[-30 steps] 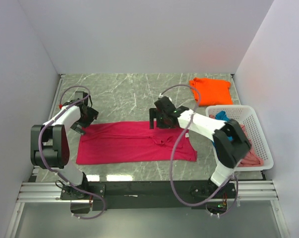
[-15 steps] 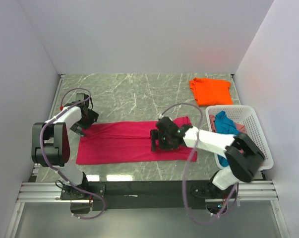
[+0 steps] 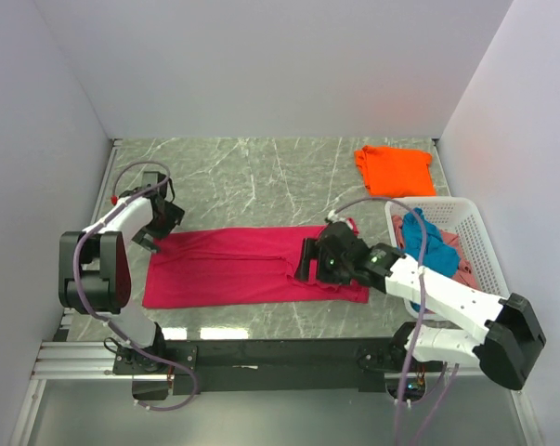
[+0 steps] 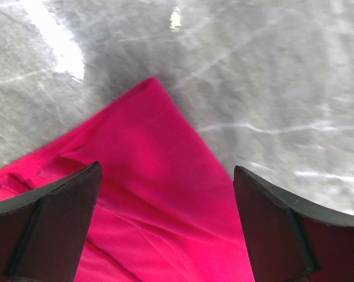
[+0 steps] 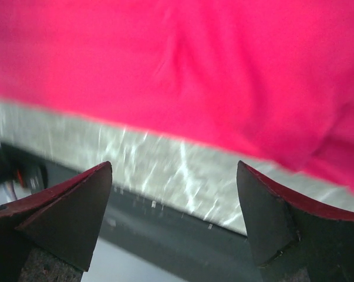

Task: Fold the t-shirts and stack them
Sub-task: Fold the tshirt

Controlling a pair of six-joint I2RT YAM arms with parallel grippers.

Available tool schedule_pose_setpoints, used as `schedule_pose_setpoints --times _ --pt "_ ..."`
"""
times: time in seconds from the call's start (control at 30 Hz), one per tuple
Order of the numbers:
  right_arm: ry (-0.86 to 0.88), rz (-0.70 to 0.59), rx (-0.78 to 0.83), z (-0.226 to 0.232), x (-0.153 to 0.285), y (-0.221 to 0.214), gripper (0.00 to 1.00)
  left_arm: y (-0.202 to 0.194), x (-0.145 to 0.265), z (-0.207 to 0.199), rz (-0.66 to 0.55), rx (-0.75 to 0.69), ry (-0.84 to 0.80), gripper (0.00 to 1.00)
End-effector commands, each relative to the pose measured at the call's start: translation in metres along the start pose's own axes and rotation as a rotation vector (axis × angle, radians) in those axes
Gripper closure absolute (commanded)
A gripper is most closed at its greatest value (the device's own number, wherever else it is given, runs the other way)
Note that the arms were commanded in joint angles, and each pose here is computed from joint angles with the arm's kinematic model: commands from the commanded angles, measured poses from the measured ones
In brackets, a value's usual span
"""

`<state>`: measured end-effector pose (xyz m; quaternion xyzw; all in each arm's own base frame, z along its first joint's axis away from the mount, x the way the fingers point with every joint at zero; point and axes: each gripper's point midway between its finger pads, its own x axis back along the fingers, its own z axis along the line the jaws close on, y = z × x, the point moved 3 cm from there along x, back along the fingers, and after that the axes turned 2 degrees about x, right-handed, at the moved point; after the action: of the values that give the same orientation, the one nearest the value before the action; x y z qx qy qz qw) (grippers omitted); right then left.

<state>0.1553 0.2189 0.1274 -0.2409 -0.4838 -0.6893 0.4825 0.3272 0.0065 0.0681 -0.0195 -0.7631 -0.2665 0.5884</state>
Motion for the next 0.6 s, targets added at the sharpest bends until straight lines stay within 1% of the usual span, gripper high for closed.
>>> schedule_pose_setpoints --times 0.0,0.07,0.17,0.33,0.43,0.47,0.57 --pt "-0.083 -0.087 -0.065 -0.022 -0.001 0.042 0.07 0.016 0.041 -0.029 -0.066 0.036 -0.115 0.01" --pt "-0.095 -0.08 -0.089 -0.03 -0.006 0.048 0.07 0.015 0.051 -0.034 -0.074 0.03 -0.136 0.01" --pt "-0.169 -0.064 -0.108 -0.046 -0.016 0.051 0.07 0.002 0.06 -0.041 -0.063 -0.023 -0.165 0.01" --pt "-0.195 0.026 -0.173 -0.063 -0.044 0.041 0.09 -0.035 0.046 -0.042 0.029 -0.108 -0.204 0.01" --pt "-0.254 0.054 -0.176 -0.075 -0.056 0.044 0.09 -0.052 0.03 -0.027 0.048 -0.15 -0.142 0.01" --pt "-0.291 0.044 -0.169 -0.081 -0.059 0.048 0.09 -0.055 0.023 -0.019 0.049 -0.164 -0.11 0.01" --pt "-0.349 0.09 -0.144 -0.093 -0.072 0.055 0.09 -0.058 0.014 -0.006 0.043 -0.177 -0.053 0.01"
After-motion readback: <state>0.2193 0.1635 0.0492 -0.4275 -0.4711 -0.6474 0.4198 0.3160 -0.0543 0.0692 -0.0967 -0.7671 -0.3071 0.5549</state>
